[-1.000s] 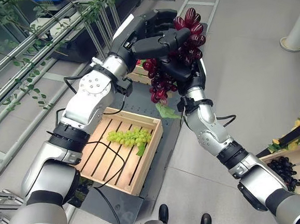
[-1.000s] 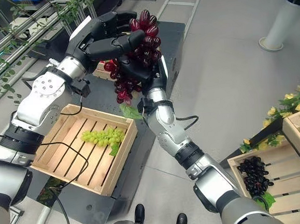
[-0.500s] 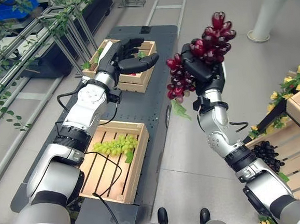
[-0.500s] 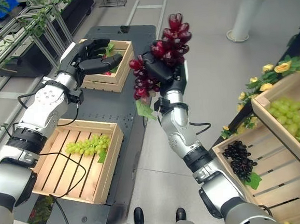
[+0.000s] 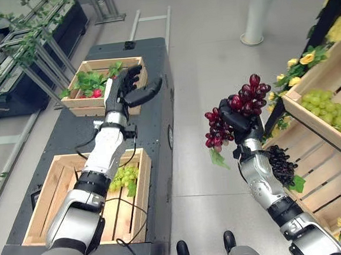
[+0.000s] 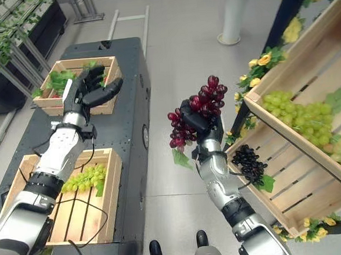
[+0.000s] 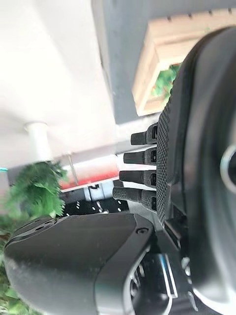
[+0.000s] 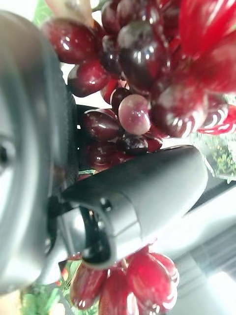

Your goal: Pick up the fruits from the basket on one side to the basket on the other side

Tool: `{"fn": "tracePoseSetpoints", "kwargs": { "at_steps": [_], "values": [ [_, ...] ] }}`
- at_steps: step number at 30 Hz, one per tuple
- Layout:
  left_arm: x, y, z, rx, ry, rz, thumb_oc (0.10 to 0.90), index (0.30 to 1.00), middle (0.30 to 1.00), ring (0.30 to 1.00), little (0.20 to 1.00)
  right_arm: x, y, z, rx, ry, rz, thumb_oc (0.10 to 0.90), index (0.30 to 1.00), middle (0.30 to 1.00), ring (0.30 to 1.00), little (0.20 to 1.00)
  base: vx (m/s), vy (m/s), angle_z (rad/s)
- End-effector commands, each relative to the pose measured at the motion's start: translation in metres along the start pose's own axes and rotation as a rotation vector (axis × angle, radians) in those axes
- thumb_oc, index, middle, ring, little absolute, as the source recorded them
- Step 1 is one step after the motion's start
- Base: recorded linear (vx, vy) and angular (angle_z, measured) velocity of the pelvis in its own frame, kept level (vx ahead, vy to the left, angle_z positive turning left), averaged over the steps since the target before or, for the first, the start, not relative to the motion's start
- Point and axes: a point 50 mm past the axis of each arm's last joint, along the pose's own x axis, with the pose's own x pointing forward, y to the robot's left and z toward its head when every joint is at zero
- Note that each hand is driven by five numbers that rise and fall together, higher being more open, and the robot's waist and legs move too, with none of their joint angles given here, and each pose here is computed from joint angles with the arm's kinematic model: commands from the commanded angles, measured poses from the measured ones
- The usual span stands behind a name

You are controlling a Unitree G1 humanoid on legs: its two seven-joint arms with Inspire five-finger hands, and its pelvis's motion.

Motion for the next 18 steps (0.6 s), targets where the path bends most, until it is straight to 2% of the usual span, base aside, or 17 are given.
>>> {"fn": "tracePoseSetpoints", "kwargs": {
  "at_steps": [1, 6, 8, 9, 11, 13, 18],
  "values": [
    [-0.004, 0.002, -0.001, -0.025, -0.07, -0.012, 0.8, 0.9, 0.9, 0.9, 0.9, 0.001, 0.017, 0.005, -0.045, -0.051, 0.224, 0.4, 0.3, 0.3, 0.3, 0.3, 0.0, 0.009, -0.11],
    [-0.036, -0.017, -0.051, -0.144, 0.087, -0.058, 0.8, 0.9, 0.9, 0.9, 0.9, -0.022, -0.01, -0.021, -0.035, 0.106, 0.234, 0.4, 0.3, 0.3, 0.3, 0.3, 0.0, 0.006, -0.12],
    [-0.04, -0.02, -0.057, -0.157, 0.103, -0.056, 0.8, 0.9, 0.9, 0.9, 0.9, -0.025, -0.013, -0.023, -0.034, 0.117, 0.231, 0.4, 0.3, 0.3, 0.3, 0.3, 0.01, 0.005, -0.08],
    [-0.053, -0.028, -0.07, -0.195, 0.134, -0.058, 0.8, 0.9, 0.9, 0.9, 0.9, -0.033, -0.019, -0.029, -0.032, 0.142, 0.219, 0.4, 0.3, 0.3, 0.3, 0.3, 0.02, 0.003, -0.16],
    [-0.063, -0.035, -0.076, -0.242, 0.127, -0.072, 0.8, 0.9, 0.9, 0.9, 0.9, -0.042, -0.026, -0.033, -0.036, 0.162, 0.212, 0.4, 0.3, 0.3, 0.3, 0.3, 0.02, -0.004, -0.17],
    [-0.074, -0.044, -0.079, -0.383, 0.107, -0.103, 0.8, 0.9, 0.9, 0.9, 0.9, -0.05, -0.033, -0.038, -0.048, 0.186, 0.193, 0.4, 0.3, 0.3, 0.3, 0.3, 0.03, -0.021, -0.1],
    [-0.093, -0.057, -0.088, -0.469, 0.108, -0.125, 0.8, 0.9, 0.9, 0.9, 0.9, -0.058, -0.044, -0.044, -0.052, 0.211, 0.13, 0.4, 0.3, 0.3, 0.3, 0.3, 0.0, -0.022, -0.09]
  ]
}}
